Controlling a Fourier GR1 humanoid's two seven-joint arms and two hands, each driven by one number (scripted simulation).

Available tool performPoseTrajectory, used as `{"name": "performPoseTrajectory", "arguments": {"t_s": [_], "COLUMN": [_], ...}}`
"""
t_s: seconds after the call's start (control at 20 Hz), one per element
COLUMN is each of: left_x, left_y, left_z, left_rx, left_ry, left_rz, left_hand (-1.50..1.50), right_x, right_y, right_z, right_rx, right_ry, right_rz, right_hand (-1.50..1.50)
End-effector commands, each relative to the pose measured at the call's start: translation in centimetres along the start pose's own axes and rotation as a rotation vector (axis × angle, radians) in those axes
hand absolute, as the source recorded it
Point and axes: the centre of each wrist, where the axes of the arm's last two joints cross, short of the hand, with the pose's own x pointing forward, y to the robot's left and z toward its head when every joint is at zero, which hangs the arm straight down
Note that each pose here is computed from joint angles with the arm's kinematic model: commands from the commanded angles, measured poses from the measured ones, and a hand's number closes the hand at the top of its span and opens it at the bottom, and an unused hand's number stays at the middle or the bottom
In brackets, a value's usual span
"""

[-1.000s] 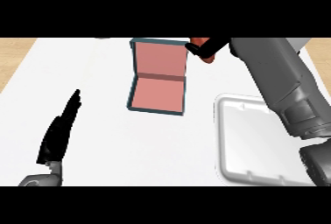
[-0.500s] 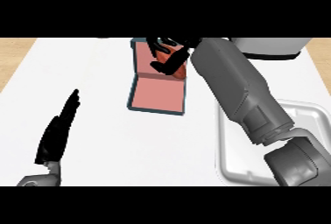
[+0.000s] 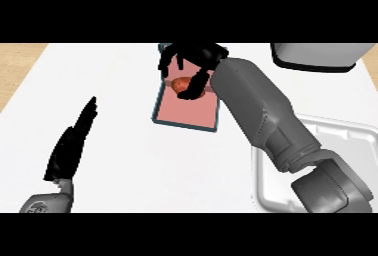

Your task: Pick the sweet potato from the tray and place it in the cardboard box

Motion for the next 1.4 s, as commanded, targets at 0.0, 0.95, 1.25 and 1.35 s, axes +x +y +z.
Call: {"name": "performPoseTrajectory", "arguments": {"t_s": [0.0,0.95,1.25,1.35], "left_x": [0.7,0.8,1.0,0.9], "left_y": [0.8,-0.3,0.1,-0.5], "left_z": [-0.9,-0.3,0.0,-0.3], "left_rx": [-0.016,0.015,-0.009,-0.004], "left_ry": [-0.012,-0.028,-0.040,-0.032], "left_rz": [0.020,0.008,0.015,0.006], "left_hand": [0.00,0.00,0.00,0.00], "right_x": [-1.7,-3.8,-6.8,-8.4], "right_y": [2.1,-6.4,-10.2,-10.0], "right_z": [0.9,5.5,11.3,13.6], "right_rx": [-0.008,-0.539,-0.662,-0.674], "right_ry": [0.020,-0.013,0.056,0.060], "right_rz": [-0.034,-0.698,-0.711,-0.701], "right_hand": [-1.50,-1.50,-1.50,-1.50]}}
